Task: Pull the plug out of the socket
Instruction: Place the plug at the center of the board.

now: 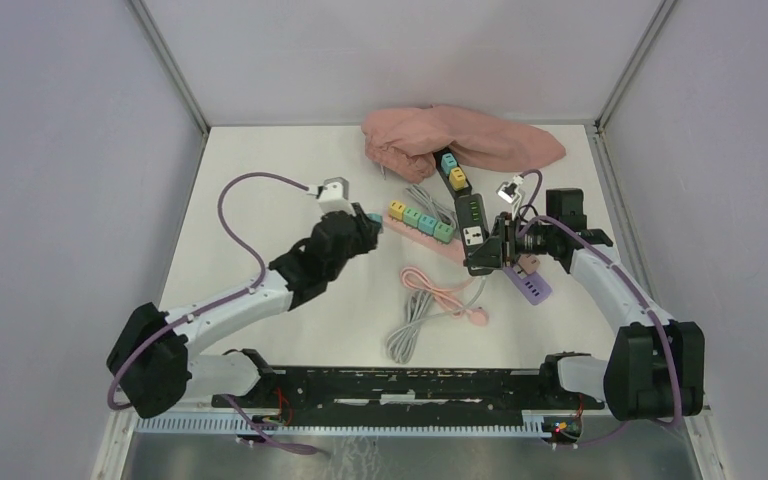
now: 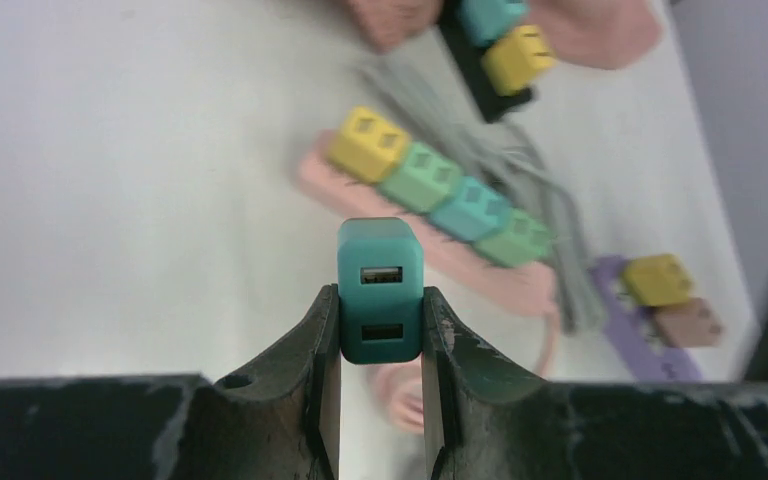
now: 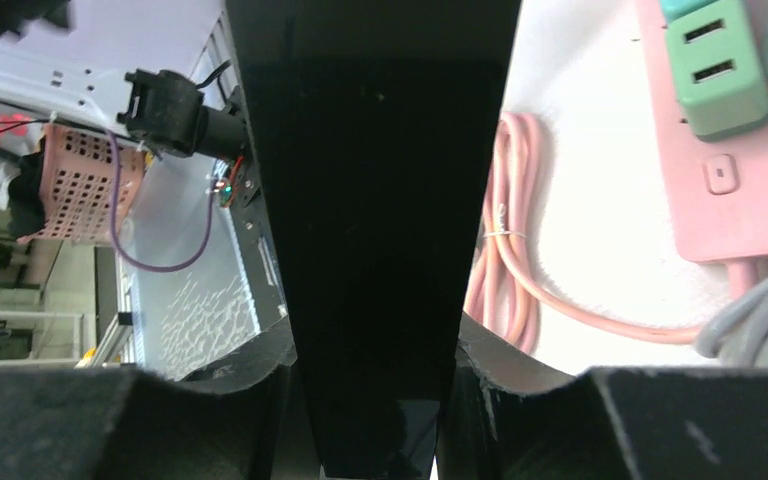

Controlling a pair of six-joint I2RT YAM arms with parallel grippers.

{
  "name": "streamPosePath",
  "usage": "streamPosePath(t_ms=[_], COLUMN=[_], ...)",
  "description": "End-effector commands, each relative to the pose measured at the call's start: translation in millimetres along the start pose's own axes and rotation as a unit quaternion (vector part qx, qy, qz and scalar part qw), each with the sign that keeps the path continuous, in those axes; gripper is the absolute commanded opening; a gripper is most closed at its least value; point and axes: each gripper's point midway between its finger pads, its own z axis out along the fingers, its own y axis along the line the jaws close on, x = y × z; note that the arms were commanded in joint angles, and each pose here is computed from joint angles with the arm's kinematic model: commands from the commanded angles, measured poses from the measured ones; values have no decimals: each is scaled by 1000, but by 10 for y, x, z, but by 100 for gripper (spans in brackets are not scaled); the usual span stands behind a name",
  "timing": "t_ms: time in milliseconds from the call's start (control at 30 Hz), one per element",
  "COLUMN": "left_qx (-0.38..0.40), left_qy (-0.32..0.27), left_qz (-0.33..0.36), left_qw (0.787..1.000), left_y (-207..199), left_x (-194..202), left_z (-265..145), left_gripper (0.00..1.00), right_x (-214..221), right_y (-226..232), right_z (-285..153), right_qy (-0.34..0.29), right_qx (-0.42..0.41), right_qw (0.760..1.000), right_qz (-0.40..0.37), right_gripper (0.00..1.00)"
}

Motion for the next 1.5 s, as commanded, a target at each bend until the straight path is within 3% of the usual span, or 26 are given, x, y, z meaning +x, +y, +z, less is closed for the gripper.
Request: streamPosePath(t_ms=[0,100,300,667,767,1000,1167,1233,1367,1467], left_qx=[25,0,-22,93,87,-24,-135,-202,-319,-320], left_qy=[19,-1,-33,-76,-67,-24,-6,8,44,60], left_qz=[23,-46,-165,-353,-391,-374,-368,-368,-358,-349], left_qw=[999,999,985,928,914,927,920,907,876,879], left_y=[571,1082,1736,2368,2545,2906,3175,3312,3523,3442], left_x=[-100,-320,-591,-1060,-1041,-909,-818,-770,-664,-624], left_z=[55,279,769,1652,1864,2101,1963,1850,1554,1406], left_gripper=[4,3,6,15,23,73,90,98,99,99], right_x=[-147,-143,-153,-164,-165,-168,-170,-170,-171,-167], right_y=[250,251,222,224,220,208,205,207,206,212], right_z=[-64,-67,-101,-140,-146,-155,-162,-166,-177,-182], right_qy=[-11,-10,-14,-19,-19,-19,-18,-18,-19,-19], right_qx=[-58,-59,-54,-55,-55,-53,-52,-52,-50,-52], right_qw=[997,997,997,997,997,997,997,997,997,997], right_qz=[-54,-55,-52,-48,-48,-49,-50,-52,-52,-52], right_gripper=[0,0,0,0,0,0,0,0,0,0])
